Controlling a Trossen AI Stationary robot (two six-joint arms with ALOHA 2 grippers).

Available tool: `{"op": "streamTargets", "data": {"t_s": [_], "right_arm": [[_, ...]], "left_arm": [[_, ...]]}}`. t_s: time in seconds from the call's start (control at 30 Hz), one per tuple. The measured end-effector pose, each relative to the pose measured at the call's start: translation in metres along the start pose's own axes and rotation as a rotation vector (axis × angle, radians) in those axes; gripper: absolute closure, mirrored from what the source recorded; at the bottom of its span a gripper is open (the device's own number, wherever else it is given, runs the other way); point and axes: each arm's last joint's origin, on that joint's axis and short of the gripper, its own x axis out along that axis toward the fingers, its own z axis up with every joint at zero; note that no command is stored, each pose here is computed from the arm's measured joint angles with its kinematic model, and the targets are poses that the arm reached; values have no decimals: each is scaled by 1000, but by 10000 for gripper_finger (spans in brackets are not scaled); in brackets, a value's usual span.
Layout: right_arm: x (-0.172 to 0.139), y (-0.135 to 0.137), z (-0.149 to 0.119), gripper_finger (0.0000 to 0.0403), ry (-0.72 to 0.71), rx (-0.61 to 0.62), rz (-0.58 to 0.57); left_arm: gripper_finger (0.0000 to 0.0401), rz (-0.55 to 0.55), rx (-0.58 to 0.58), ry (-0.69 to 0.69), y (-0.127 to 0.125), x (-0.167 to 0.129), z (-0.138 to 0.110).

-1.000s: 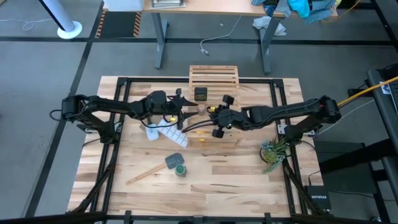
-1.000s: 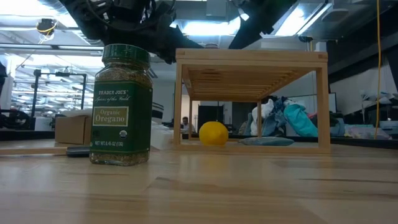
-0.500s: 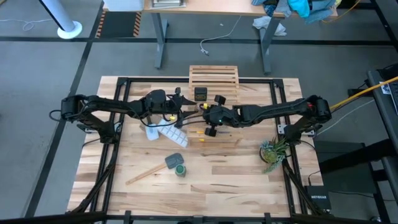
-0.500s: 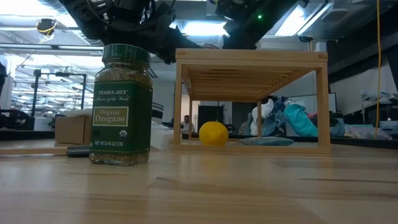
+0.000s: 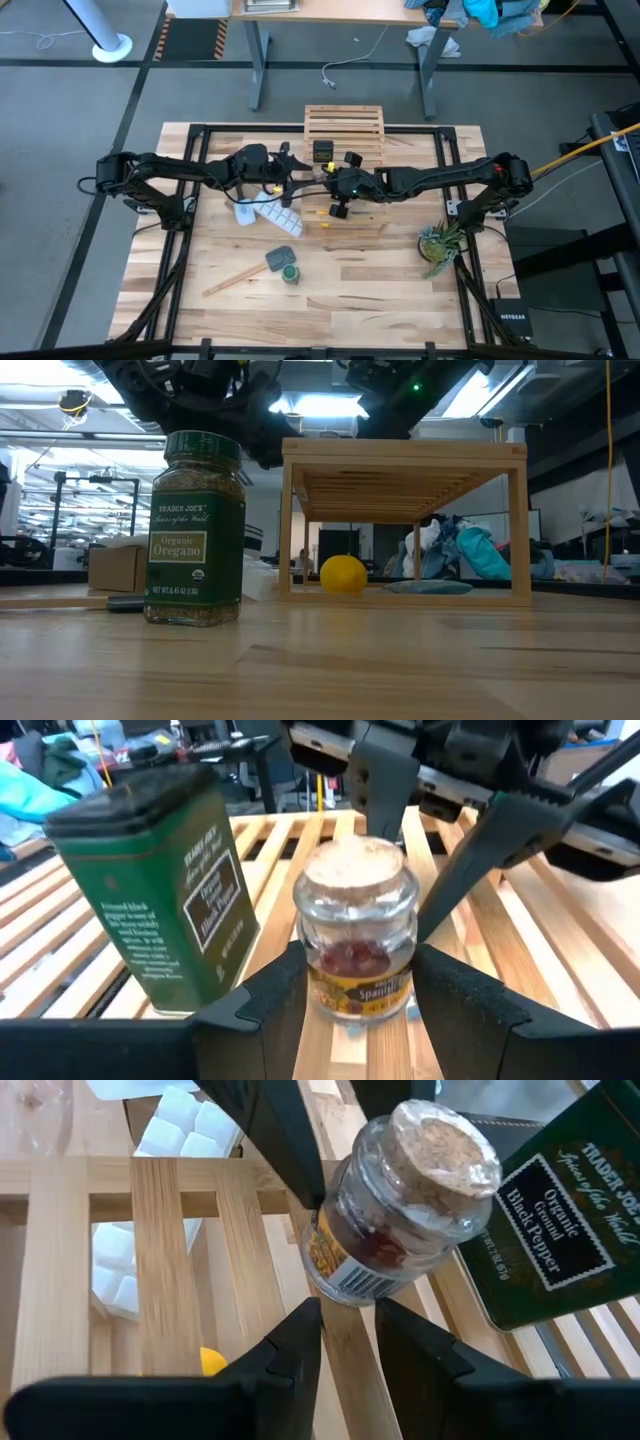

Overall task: Shelf spices
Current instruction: Remove the brown seasoning bottle from the shelf

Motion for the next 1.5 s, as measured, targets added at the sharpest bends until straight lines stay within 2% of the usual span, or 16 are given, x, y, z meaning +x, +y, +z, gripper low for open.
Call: {"op": "streamTargets", "data": {"t_s": [0.7,1.23,1.37,1.5], "right_arm": [[0,1,3,299,-33,12,35],[0,1,3,299,-35,15,35],[0,1,2,299,-30,13,35],[0,1,2,299,-22,11,37]], "left_arm": [[230,-28,-2,15,-2,0,-3],[230,11,-17,18,-1,0,-3],[230,16,20,-5,-1,1,0],[230,23,-12,-52,0,0,4]]}}
